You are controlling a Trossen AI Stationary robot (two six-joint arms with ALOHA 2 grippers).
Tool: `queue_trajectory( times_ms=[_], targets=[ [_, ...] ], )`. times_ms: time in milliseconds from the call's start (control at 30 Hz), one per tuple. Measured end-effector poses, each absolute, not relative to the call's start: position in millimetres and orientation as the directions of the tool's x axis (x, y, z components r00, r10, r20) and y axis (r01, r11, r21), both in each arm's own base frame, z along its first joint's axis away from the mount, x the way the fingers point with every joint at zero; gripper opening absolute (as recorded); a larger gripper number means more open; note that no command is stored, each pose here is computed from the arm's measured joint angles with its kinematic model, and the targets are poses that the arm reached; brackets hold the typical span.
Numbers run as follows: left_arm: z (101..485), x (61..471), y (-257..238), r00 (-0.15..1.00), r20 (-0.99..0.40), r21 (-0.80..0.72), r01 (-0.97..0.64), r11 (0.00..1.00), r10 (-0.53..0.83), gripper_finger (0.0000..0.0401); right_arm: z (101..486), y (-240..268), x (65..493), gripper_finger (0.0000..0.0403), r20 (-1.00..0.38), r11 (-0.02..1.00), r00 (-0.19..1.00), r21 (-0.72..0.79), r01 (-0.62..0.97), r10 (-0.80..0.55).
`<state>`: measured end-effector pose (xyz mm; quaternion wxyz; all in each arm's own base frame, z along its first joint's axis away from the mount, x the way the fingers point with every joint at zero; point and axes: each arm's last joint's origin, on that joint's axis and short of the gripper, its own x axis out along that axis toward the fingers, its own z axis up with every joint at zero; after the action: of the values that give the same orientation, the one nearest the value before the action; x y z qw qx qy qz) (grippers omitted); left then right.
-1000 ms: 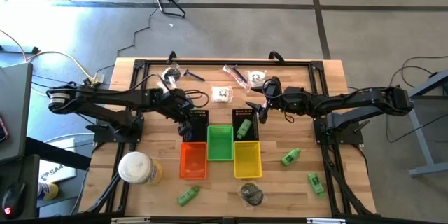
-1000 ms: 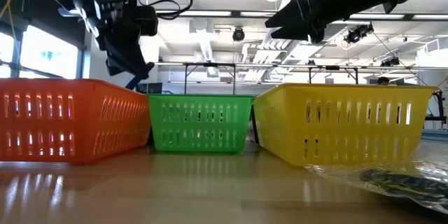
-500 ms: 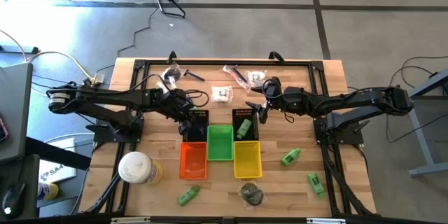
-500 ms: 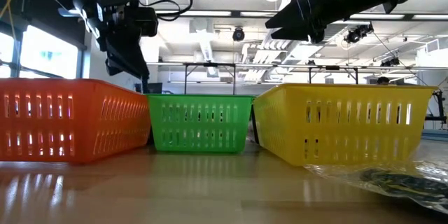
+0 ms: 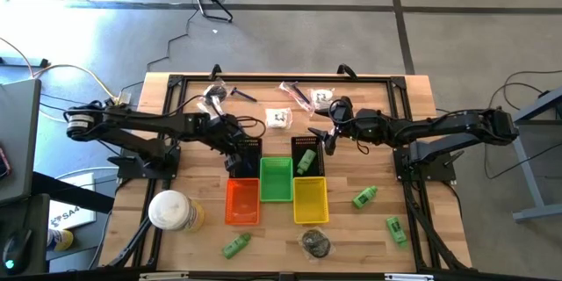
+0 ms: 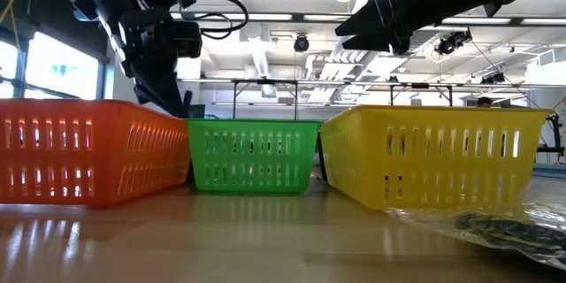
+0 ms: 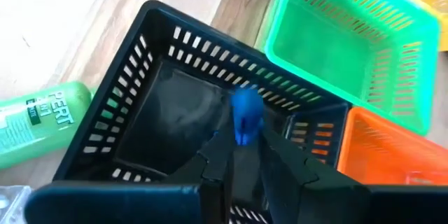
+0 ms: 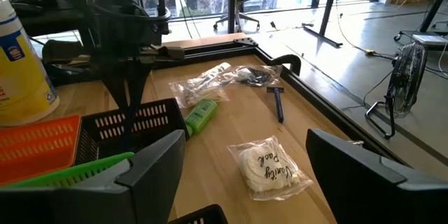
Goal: Pick & Place Travel size toiletries
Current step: Put the right blue razor into the left black bin, then put the right blue toothbrush into the yellow bin
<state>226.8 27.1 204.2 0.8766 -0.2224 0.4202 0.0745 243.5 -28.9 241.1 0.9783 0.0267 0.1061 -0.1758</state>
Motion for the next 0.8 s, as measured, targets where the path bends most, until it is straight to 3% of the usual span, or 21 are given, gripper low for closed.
queue_trajectory(
  times_ms=[600,800],
  targets=[
    [201.9,229.6,27.9,0.637,-0.769,-0.325,-0.327,0.888,-0.047,0.0061,241.1,-28.9,243.5,0.029,-0.217,0.937,0.916,0.015,0.35,-0.338],
    [206.0,234.3,30.5,0.682,-0.73,-0.286,-0.341,0.895,0.026,0.0061,241.1,-28.9,243.5,0.029,-0.217,0.937,0.916,0.015,0.35,-0.338]
  ],
)
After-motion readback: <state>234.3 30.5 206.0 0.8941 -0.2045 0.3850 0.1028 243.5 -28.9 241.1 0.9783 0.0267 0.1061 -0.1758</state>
